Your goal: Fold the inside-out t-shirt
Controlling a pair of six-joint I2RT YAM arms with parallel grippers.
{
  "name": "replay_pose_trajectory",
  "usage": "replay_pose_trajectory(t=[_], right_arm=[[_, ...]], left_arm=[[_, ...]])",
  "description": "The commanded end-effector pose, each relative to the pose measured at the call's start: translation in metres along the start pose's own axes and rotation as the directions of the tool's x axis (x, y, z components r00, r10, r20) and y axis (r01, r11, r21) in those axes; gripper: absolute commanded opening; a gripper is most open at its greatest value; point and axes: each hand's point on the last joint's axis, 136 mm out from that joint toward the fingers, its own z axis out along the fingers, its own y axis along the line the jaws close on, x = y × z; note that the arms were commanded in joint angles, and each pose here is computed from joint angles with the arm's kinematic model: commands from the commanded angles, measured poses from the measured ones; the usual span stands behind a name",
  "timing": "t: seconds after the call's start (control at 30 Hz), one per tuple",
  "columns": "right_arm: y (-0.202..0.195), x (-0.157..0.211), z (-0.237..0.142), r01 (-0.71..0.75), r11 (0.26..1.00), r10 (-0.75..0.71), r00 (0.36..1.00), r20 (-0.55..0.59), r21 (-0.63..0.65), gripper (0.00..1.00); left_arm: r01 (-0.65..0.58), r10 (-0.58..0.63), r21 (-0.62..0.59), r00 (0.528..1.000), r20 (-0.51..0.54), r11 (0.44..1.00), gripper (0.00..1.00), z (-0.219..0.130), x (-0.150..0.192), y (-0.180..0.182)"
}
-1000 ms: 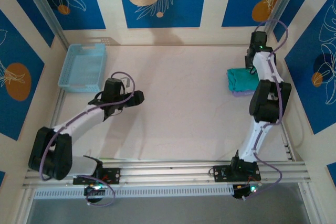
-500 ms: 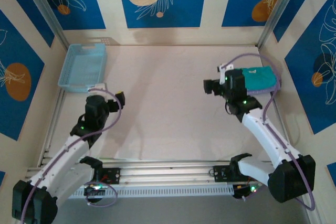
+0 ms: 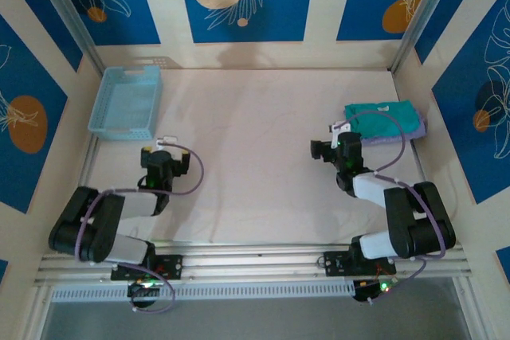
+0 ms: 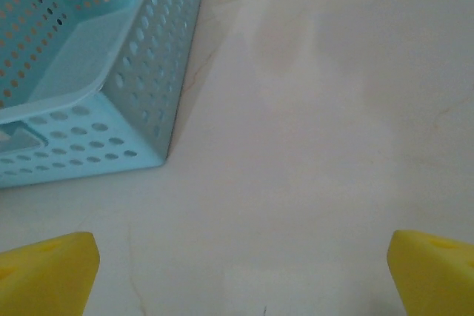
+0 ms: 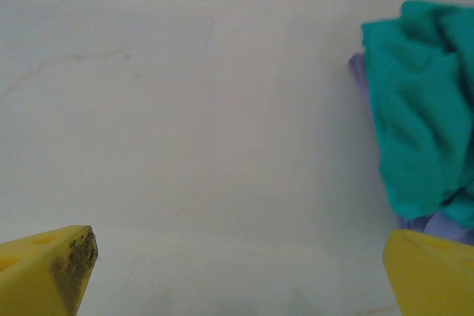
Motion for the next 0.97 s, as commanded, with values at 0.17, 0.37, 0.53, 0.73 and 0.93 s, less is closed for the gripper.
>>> replay_pose_trajectory(t=[0.17,0.37,0.53,0.73,0.93], right_arm=[[-0.018,-0.012,0.015,-0.116,0.988,0.126,0.986,0.106,-0.1,0.99],[-0.017,-0.011,0.015,-0.11,0.989,0.121,0.987,0.108,-0.101,0.99],[-0.017,-0.011,0.015,-0.107,0.989,0.118,0.987,0.106,-0.099,0.99],[-0.016,-0.011,0.015,-0.106,0.989,0.117,0.987,0.106,-0.1,0.99],[-0.016,-0.011,0.015,-0.107,0.989,0.117,0.987,0.105,-0.102,0.99]], left_arm=[[0.07,-0.085,0.12,0.988,0.131,0.99,0.99,0.022,-0.026,0.0],[0.089,-0.102,0.129,0.99,0.098,0.988,1.0,0.026,-0.025,0.003],[0.09,-0.103,0.132,0.99,0.092,0.987,1.0,0.026,-0.025,0.002],[0.09,-0.103,0.132,0.991,0.091,0.987,1.0,0.026,-0.025,0.002],[0.09,-0.103,0.133,0.99,0.092,0.987,1.0,0.026,-0.025,0.002]])
